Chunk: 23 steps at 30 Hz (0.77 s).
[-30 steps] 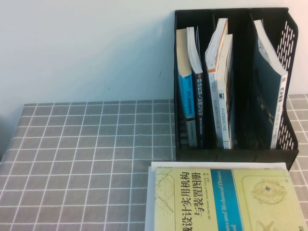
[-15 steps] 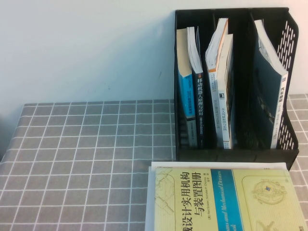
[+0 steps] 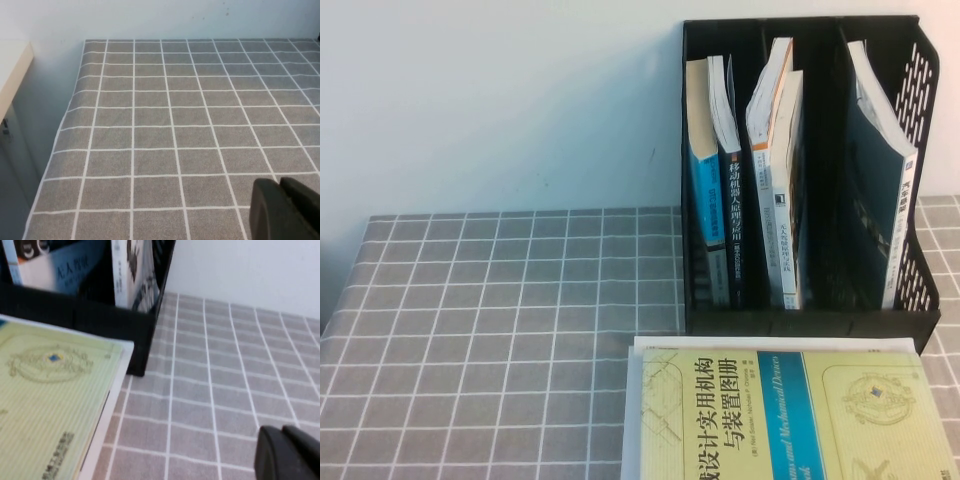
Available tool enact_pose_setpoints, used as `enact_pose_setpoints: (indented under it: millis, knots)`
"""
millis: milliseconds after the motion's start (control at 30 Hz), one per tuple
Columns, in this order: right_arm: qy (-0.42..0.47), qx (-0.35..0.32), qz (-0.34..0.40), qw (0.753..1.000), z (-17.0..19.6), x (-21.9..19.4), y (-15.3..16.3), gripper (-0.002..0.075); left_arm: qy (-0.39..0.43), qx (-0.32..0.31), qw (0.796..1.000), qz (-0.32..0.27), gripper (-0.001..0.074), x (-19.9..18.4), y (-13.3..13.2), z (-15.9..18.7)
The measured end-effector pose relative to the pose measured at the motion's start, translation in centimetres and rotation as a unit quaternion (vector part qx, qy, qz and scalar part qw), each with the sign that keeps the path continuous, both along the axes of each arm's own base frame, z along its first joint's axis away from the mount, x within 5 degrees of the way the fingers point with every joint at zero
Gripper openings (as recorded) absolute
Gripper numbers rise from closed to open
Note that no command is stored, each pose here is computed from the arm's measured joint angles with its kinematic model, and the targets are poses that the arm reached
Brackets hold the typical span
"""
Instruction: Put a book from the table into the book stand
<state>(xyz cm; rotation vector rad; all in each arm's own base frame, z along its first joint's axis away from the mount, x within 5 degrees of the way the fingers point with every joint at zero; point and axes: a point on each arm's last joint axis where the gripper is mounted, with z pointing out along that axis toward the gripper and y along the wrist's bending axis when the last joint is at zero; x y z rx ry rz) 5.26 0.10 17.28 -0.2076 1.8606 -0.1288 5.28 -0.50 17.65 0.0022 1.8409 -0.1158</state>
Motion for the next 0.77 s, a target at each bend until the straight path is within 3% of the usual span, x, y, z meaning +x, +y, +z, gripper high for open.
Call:
enact_pose_setpoints:
  millis: [767]
  knots:
    - [0.025, 0.005, -0.008, 1.000, -0.47, -0.18, -0.07, -0.0003, -0.001, 0.000, 1.000, 0.000, 0.0001, -0.01, 0.00, 0.01]
